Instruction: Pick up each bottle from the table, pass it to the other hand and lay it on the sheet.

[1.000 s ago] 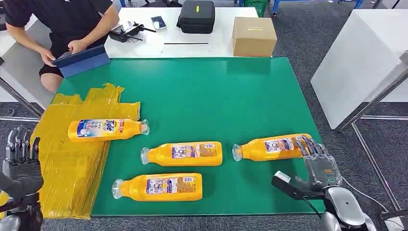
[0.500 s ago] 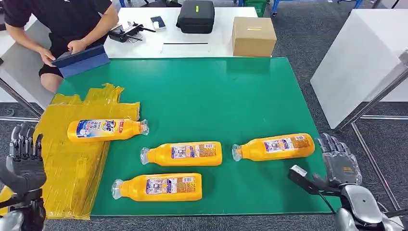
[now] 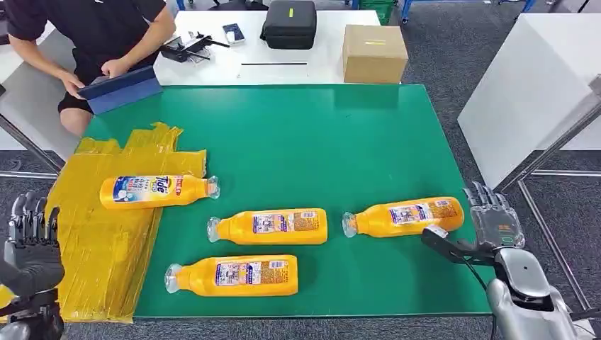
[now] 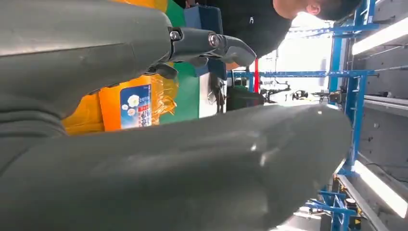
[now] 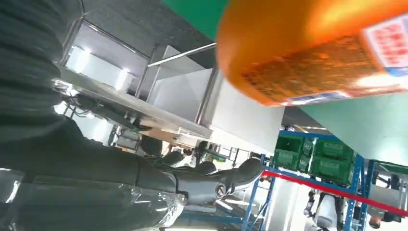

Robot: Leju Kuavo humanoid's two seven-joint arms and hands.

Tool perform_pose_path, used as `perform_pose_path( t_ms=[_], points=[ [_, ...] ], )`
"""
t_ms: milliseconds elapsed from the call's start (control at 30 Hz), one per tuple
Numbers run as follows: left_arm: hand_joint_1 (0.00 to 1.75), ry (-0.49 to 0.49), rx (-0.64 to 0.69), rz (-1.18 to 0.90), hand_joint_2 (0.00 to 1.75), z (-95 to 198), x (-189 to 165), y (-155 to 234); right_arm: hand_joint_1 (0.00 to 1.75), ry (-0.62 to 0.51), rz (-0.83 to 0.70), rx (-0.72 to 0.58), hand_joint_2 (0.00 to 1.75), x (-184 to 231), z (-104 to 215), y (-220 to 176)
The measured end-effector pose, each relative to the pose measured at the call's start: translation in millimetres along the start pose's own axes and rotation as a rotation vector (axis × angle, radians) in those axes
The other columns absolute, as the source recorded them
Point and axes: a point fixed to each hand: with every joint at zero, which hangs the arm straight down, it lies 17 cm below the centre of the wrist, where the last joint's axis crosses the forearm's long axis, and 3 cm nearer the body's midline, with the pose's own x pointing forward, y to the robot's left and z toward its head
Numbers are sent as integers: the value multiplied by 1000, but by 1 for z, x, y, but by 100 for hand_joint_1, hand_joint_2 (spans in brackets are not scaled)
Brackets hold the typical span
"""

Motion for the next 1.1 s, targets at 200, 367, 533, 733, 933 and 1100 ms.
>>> perform_pose_path(
  t_ms=[200,367,533,733,933,1100],
  points=[
    [0,-12,-12,1,0,-9,3,-4,0,-6,1,22,175,10,1,11],
    [0,-18,-21,2,0,-13,4,-8,0,-16,2,35,175,15,3,16],
    [0,-7,-25,-8,0,-17,1,-12,0,-34,7,64,175,24,8,27],
    [0,-9,-31,-6,0,-21,1,-17,0,-48,37,82,175,29,9,31],
    [0,-10,-31,-3,0,-22,1,-19,0,-92,97,78,175,41,5,29],
    [0,-10,-30,1,0,-22,0,-20,0,-140,118,78,175,53,5,29]
  ],
)
